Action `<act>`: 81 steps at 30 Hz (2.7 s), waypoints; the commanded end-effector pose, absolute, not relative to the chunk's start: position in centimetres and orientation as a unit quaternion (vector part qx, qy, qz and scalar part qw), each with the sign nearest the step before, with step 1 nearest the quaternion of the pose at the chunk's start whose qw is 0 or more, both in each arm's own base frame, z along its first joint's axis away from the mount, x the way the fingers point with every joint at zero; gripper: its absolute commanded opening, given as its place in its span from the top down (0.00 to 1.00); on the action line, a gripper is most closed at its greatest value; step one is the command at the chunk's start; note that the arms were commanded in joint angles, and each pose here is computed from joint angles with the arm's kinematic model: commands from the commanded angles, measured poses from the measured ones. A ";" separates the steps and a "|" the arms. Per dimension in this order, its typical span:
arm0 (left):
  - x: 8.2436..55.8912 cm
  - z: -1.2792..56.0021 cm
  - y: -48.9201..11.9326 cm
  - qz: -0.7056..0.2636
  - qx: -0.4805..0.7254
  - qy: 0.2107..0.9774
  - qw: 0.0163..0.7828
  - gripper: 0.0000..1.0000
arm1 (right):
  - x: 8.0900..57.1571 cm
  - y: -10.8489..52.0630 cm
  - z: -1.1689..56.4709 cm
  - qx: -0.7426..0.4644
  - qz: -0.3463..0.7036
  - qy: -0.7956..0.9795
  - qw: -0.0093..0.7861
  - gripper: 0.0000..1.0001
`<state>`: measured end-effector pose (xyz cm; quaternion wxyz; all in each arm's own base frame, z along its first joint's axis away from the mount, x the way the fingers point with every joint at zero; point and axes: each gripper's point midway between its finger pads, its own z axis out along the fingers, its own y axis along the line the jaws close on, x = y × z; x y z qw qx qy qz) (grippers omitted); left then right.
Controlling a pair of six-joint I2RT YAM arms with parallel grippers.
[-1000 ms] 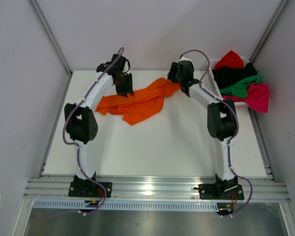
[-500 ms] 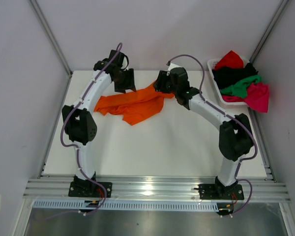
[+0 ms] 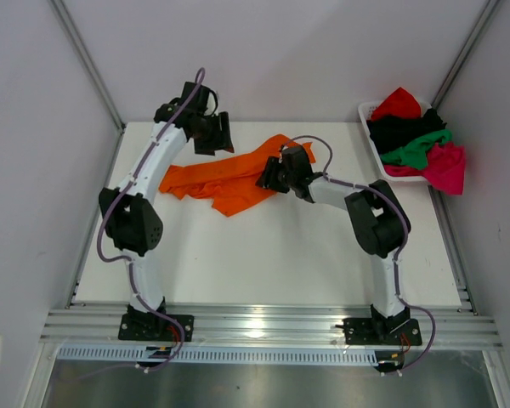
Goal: Fold and stack the t-shirts
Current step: Move the tshirt to the center of the board
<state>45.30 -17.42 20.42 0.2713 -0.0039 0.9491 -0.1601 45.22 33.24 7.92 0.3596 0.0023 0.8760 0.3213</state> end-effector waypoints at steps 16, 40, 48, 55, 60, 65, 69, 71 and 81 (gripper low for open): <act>44.6 31.9 -12.9 -0.193 -0.042 0.891 0.409 0.34 | 46.9 34.6 6.2 0.030 0.327 0.886 0.327 0.50; 44.1 35.5 -12.9 -0.252 -0.045 0.867 0.428 0.33 | 42.5 24.6 1.5 0.131 0.137 0.962 0.199 0.51; 44.6 36.1 -11.9 -0.249 -0.057 0.864 0.433 0.33 | 38.6 18.3 4.4 0.180 0.067 0.963 0.188 0.52; 44.9 36.6 -11.1 -0.252 -0.064 0.861 0.438 0.33 | 35.6 16.3 7.8 0.197 0.053 0.959 0.196 0.52; 45.2 35.1 -11.3 -0.255 -0.067 0.868 0.421 0.33 | 36.7 16.9 9.8 0.182 0.074 0.948 0.249 0.52; 45.3 33.4 -11.5 -0.258 -0.073 0.874 0.405 0.33 | 40.8 20.4 13.0 0.144 0.153 0.912 0.351 0.51; 45.1 31.7 -11.2 -0.248 -0.078 0.882 0.393 0.34 | 43.2 19.9 11.7 0.191 0.149 0.900 0.363 0.51; 45.0 31.5 -11.3 -0.249 -0.077 0.883 0.391 0.34 | 43.8 19.6 10.2 0.225 0.144 0.895 0.357 0.51; 44.8 31.3 -10.8 -0.236 -0.076 0.885 0.393 0.33 | 45.0 15.8 10.5 0.454 0.142 0.786 0.395 0.52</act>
